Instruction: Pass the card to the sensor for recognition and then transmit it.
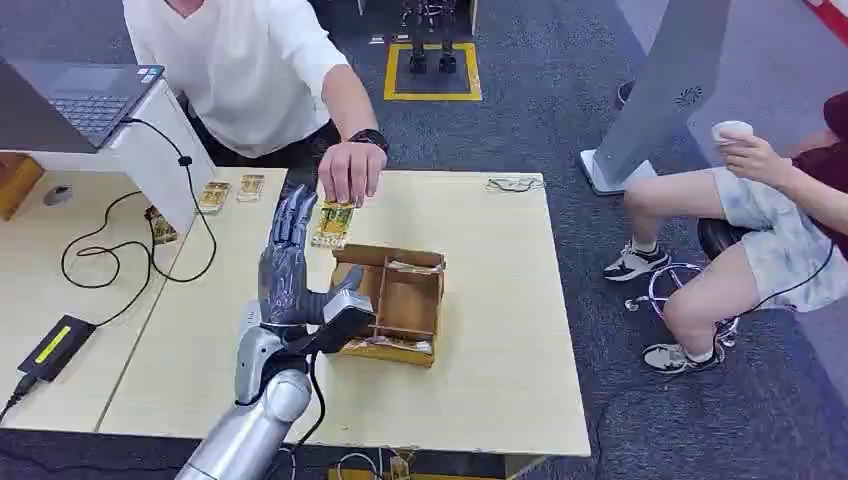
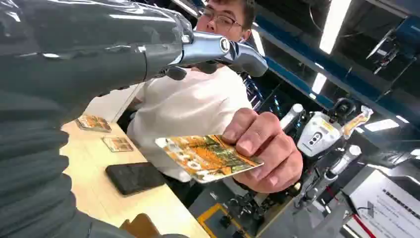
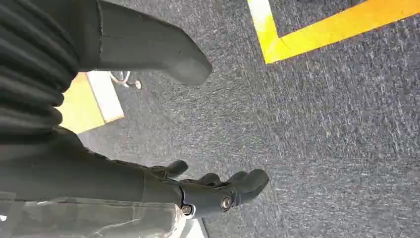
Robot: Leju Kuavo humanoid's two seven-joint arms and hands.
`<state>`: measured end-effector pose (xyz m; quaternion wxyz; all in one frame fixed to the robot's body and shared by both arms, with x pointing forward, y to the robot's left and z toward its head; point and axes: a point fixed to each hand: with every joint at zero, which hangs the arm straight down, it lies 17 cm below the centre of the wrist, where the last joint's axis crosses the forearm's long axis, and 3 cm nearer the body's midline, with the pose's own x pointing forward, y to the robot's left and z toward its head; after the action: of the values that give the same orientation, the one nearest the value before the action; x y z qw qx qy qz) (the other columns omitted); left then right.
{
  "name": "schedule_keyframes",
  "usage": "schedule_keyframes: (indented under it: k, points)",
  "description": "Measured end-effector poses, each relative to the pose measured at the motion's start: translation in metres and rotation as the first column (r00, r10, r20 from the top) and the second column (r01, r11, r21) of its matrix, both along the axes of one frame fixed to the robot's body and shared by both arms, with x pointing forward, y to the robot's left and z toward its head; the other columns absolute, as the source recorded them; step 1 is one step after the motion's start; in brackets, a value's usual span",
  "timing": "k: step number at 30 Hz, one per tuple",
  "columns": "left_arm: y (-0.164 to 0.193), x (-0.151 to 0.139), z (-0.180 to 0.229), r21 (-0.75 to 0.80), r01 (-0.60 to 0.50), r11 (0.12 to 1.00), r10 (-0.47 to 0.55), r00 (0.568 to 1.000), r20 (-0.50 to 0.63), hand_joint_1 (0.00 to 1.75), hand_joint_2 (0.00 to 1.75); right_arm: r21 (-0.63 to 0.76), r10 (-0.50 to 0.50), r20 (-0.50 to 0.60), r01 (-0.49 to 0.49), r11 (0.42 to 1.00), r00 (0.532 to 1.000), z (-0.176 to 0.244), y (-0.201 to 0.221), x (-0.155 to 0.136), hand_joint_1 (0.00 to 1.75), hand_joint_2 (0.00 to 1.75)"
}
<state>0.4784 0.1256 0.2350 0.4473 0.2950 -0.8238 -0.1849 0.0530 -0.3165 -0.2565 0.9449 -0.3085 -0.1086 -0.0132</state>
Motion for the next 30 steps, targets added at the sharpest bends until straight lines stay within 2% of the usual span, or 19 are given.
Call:
schedule_keyframes:
  k: [6, 12, 13, 14, 20, 25, 30]
  points:
    - [0.000, 0.003, 0.001, 0.027, -0.010, 1.000, 0.010, 1.000, 0.003, 0.00, 1.75, 0.004, 0.007, -0.004, -0.007, 1.000, 1.000, 0.000, 0.002, 0.000, 0.00, 1.75]
    - [0.002, 0.008, 0.018, 0.162, -0.088, 0.983, 0.072, 0.992, 0.103, 0.00, 1.75, -0.001, 0.045, -0.003, -0.045, 0.999, 0.999, 0.000, -0.001, 0.005, 0.00, 1.75]
    - [0.001, 0.007, 0.022, 0.199, -0.097, 0.975, 0.071, 0.989, 0.131, 1.62, 1.75, -0.001, 0.047, -0.002, -0.047, 0.999, 0.999, 0.000, -0.001, 0.005, 0.00, 1.75]
    - [0.000, 0.005, 0.027, 0.253, -0.112, 0.961, 0.068, 0.982, 0.176, 1.75, 1.75, 0.000, 0.049, -0.001, -0.049, 0.999, 0.999, 0.000, -0.001, 0.006, 0.00, 1.75]
    - [0.007, 0.003, 0.046, 0.296, -0.157, 0.942, 0.072, 0.958, 0.278, 1.75, 1.75, 0.004, 0.057, 0.003, -0.057, 0.998, 0.998, 0.000, 0.002, 0.008, 0.00, 1.75]
    - [0.022, 0.006, 0.047, 0.254, -0.200, 0.946, 0.129, 0.954, 0.270, 1.75, 1.75, 0.004, 0.062, 0.005, -0.062, 0.998, 0.998, 0.000, 0.002, 0.010, 0.00, 1.75]
    - [0.029, 0.003, 0.053, 0.225, -0.213, 0.951, 0.143, 0.945, 0.293, 1.75, 1.75, -0.019, 0.098, -0.014, -0.098, 0.995, 0.995, 0.001, -0.002, 0.011, 0.00, 1.75]
